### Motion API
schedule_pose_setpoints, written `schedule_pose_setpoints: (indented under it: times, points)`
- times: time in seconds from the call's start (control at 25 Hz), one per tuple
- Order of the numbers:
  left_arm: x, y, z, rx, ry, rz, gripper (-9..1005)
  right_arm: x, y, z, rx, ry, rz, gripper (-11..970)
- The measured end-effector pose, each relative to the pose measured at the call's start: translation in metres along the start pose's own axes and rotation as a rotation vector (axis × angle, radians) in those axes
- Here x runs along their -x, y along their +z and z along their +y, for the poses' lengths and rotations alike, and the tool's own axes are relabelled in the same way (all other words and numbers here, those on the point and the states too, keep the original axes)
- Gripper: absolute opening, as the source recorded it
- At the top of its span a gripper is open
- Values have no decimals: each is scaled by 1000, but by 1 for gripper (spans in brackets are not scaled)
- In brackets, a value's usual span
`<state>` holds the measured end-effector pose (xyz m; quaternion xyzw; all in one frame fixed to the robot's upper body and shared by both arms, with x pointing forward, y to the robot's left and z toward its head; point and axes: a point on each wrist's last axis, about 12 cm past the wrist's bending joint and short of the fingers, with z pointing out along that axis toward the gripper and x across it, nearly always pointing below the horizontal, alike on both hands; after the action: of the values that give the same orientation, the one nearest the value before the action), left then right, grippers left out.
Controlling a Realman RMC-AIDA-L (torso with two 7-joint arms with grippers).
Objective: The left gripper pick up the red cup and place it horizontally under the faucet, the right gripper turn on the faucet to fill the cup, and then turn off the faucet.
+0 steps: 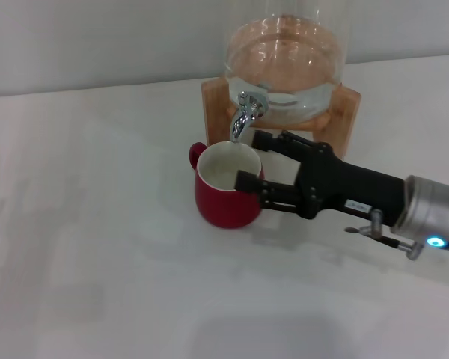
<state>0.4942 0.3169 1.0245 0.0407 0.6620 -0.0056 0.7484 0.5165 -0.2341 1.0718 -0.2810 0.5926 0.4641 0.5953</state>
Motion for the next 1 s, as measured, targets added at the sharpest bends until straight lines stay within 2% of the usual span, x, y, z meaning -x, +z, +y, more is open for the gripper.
schedule_pose_setpoints:
  times: [0.28, 1.0]
  points:
    - [0, 1, -1, -3, 1, -2, 881, 1, 13, -5, 4, 8, 35, 873]
    - [0, 2, -2, -5, 0, -2, 881, 1, 14, -12, -47, 10, 47, 872]
